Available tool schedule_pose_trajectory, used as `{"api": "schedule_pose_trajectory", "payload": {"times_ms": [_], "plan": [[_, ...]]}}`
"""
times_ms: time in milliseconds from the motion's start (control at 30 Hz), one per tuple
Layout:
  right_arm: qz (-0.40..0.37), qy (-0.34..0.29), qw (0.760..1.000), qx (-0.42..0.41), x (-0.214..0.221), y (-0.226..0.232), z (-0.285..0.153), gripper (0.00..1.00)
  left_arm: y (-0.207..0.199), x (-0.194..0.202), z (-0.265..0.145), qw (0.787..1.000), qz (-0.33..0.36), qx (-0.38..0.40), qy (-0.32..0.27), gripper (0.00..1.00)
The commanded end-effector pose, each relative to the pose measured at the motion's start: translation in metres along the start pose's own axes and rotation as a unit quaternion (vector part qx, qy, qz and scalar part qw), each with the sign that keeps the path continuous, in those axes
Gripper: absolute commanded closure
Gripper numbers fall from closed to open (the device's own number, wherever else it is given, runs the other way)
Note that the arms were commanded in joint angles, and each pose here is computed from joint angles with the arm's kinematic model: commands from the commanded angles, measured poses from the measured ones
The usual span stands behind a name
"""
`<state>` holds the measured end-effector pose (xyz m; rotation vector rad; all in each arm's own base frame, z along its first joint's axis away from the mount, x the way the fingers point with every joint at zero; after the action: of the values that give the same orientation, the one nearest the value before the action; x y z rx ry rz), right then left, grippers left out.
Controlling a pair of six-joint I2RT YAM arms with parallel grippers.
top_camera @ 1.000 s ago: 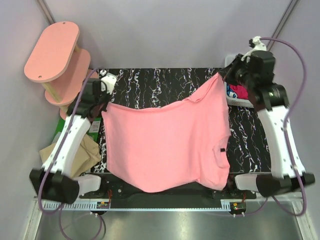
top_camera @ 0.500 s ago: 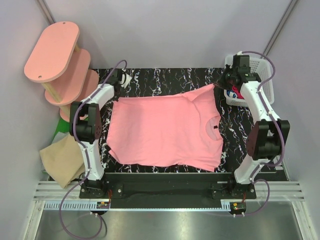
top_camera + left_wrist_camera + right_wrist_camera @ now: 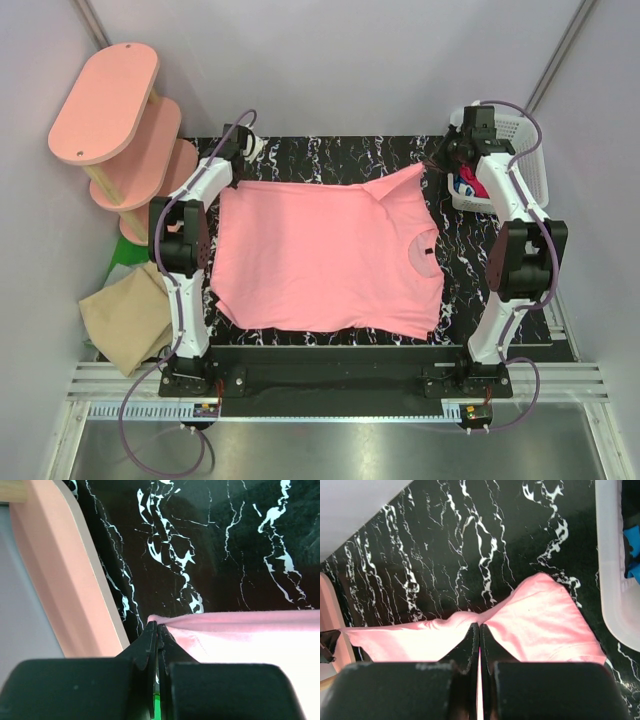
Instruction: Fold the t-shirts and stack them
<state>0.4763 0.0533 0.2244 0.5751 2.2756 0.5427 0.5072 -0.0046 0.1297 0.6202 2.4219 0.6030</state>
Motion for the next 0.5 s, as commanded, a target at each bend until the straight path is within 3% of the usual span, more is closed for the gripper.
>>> {"api": "schedule_pose_trajectory", "payload": {"times_ms": [0,467], "plan": [[-0.002,-0.026,0.999,-0.037,-0.014,0.017,-0.018,1.0,0.012,-0.002,-0.012,1.0,-0.01,-0.02,-0.006,1.0],[0.01,-0.011,1.0,-0.026,0.041,-0.001,-0.092,1.0,-0.004,0.049,-0.081,0.999,-0.011,0.028,-0.027,1.0]]}}
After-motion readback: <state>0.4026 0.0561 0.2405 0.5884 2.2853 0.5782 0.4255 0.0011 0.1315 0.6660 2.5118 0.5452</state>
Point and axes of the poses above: each gripper's point midway between its finger pads, its own z axis out along the fingers, its own y axis along the line the jaws close on, x = y × z, the point moved 5 cm from there along -z, back along the fingers
